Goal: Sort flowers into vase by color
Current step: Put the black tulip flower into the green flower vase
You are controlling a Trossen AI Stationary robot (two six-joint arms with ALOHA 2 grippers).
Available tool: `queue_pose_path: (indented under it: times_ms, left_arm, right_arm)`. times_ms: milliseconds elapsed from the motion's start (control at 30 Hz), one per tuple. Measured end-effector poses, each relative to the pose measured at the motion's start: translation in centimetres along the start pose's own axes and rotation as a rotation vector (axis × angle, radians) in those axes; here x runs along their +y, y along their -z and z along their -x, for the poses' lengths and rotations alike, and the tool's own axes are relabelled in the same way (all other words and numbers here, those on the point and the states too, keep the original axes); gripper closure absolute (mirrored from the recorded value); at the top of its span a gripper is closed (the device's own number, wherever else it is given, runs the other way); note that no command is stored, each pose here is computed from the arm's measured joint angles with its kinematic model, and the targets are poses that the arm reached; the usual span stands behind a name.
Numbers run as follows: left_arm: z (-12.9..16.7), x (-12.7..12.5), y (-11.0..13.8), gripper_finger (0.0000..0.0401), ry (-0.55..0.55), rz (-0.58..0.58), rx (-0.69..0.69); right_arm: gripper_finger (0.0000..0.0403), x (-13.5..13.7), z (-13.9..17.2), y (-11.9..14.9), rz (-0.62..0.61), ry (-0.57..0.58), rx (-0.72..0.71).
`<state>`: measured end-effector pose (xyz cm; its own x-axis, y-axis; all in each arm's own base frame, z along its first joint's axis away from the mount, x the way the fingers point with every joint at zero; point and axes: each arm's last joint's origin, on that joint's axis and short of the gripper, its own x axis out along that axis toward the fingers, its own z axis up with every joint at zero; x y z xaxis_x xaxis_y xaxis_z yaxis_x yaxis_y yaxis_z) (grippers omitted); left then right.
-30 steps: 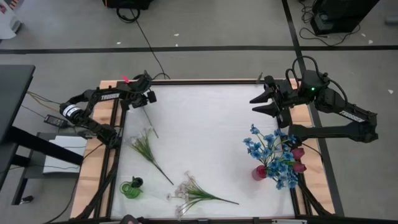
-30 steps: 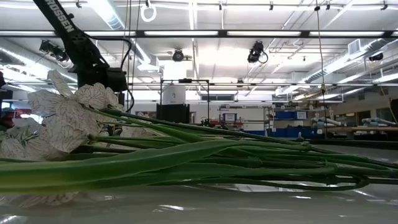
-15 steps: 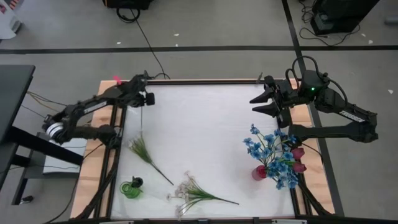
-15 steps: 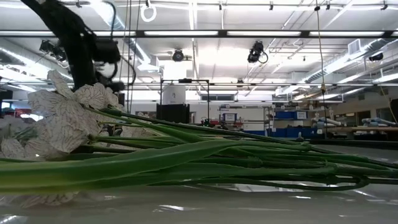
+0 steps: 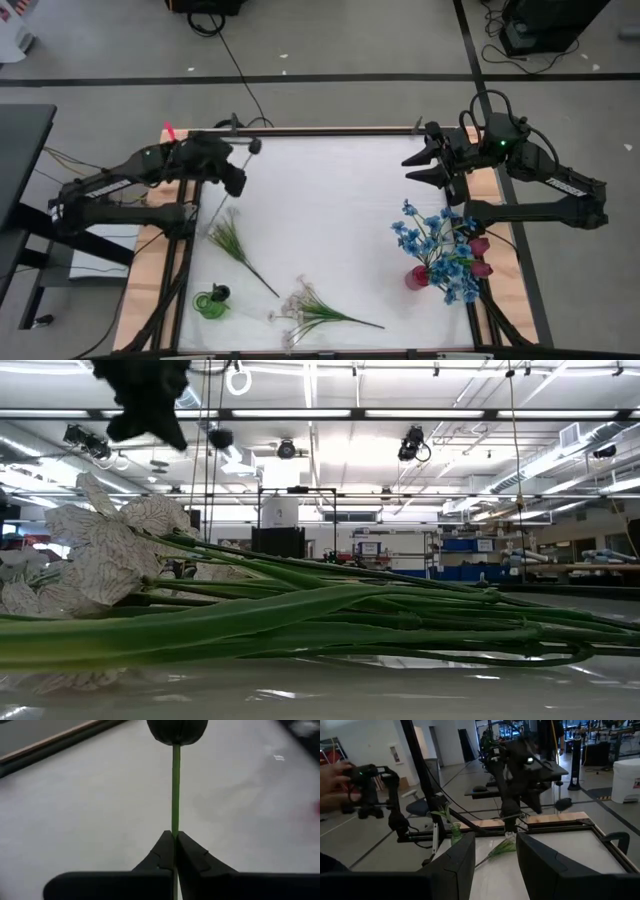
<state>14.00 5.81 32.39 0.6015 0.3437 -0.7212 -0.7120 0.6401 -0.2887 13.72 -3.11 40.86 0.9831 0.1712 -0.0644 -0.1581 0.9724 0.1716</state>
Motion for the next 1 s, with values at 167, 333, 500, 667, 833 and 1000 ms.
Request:
queue_pose_path:
  times_ms: [167,333,500,667,833,1000]
  left_arm:
    - [2.8,-2.0,-0.1,0.0394,0.146,-0.082,-0.05]
    - [5.4,-1.9,0.9,0.0393,0.233,-0.269,-0.119]
    - [9.1,0.2,2.4,0.0392,0.316,-0.396,-0.241]
    - [12.8,3.5,5.1,0.0392,0.51,-0.481,-0.313]
    - [14.6,5.6,7.2,0.0391,0.723,-0.601,-0.374]
    - [14.3,5.7,8.5,0.0391,0.976,-0.729,-0.419]
  right_arm:
    - [0.0252,0.0,0.0,0.0,0.0,0.0,0.0]
    - [0.0252,0.0,0.0,0.0,0.0,0.0,0.0]
    - [0.0252,0.0,0.0,0.0,0.0,0.0,0.0]
    - [0.0252,0.0,0.0,0.0,0.0,0.0,0.0]
    - [0.0252,0.0,0.0,0.0,0.0,0.0,0.0]
    - [0.0252,0.0,0.0,0.0,0.0,0.0,0.0]
